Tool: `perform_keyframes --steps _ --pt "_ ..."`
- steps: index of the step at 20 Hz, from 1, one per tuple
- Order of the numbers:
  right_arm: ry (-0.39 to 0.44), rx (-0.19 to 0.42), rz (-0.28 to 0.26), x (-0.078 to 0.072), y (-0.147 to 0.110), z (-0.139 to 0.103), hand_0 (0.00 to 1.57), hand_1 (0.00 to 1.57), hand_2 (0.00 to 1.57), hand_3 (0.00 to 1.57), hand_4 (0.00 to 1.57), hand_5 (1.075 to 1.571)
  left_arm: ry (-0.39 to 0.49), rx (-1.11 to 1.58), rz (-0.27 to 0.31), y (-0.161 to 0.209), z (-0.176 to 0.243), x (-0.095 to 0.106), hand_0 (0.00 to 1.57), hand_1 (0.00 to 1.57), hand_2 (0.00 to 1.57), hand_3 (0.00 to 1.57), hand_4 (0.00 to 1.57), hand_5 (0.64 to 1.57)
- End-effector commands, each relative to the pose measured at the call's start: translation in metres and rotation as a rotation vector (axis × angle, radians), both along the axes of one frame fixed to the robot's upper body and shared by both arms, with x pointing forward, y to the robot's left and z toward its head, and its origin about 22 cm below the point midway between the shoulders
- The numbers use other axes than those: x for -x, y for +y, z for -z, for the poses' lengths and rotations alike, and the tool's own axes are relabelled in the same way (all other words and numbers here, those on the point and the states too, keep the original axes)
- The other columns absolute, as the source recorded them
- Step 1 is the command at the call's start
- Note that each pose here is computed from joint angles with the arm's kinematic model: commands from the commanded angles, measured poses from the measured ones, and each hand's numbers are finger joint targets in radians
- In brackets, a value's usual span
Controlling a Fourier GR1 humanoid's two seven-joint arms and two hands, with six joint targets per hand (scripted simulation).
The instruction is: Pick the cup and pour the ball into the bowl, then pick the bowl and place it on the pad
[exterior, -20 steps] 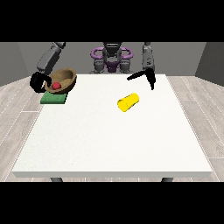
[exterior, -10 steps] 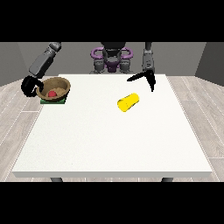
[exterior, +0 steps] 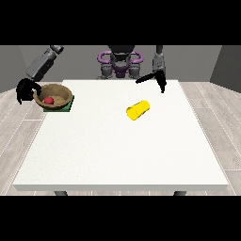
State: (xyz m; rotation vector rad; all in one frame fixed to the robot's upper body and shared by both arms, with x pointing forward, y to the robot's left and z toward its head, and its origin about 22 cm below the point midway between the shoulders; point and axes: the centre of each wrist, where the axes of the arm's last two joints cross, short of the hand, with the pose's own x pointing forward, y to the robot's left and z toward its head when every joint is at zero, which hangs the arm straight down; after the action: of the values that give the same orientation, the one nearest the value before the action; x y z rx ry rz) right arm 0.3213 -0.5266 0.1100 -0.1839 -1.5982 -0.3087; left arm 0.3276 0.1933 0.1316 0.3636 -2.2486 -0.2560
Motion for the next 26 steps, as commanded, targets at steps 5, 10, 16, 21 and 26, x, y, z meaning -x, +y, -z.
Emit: perform_keyframes --steps 5,10,16,21,26 --pt "0.096 -0.013 -0.017 -0.001 0.008 0.018 1.57 1.57 1.57 1.08 0.74 1.57 0.055 0.024 0.011 0.003 -0.001 0.005 0.0 0.0 0.0 0.0 0.0 1.566" --pt "0.164 0.071 -0.06 0.004 0.026 0.058 1.57 1.57 1.57 1.01 0.69 1.567 0.042 0.025 0.013 0.006 -0.006 0.006 0.0 0.0 0.0 0.0 0.0 1.567" --pt "0.163 0.18 0.105 0.025 -0.024 -0.004 1.1 1.1 1.05 0.87 0.0 1.539 -0.042 0.021 0.003 0.002 -0.028 0.023 0.0 0.0 0.0 0.0 0.0 1.565" --pt "0.177 0.224 0.137 0.023 -0.026 -0.016 0.0 0.0 0.43 0.26 0.0 1.481 0.012 0.054 0.013 0.009 -0.02 0.02 0.0 0.0 0.0 0.0 0.0 1.566" --pt "0.178 0.193 0.148 0.016 -0.021 -0.017 0.0 0.0 0.36 0.26 0.0 1.489 0.026 0.041 0.009 0.003 -0.024 0.036 0.0 0.0 0.0 0.0 0.0 1.568"
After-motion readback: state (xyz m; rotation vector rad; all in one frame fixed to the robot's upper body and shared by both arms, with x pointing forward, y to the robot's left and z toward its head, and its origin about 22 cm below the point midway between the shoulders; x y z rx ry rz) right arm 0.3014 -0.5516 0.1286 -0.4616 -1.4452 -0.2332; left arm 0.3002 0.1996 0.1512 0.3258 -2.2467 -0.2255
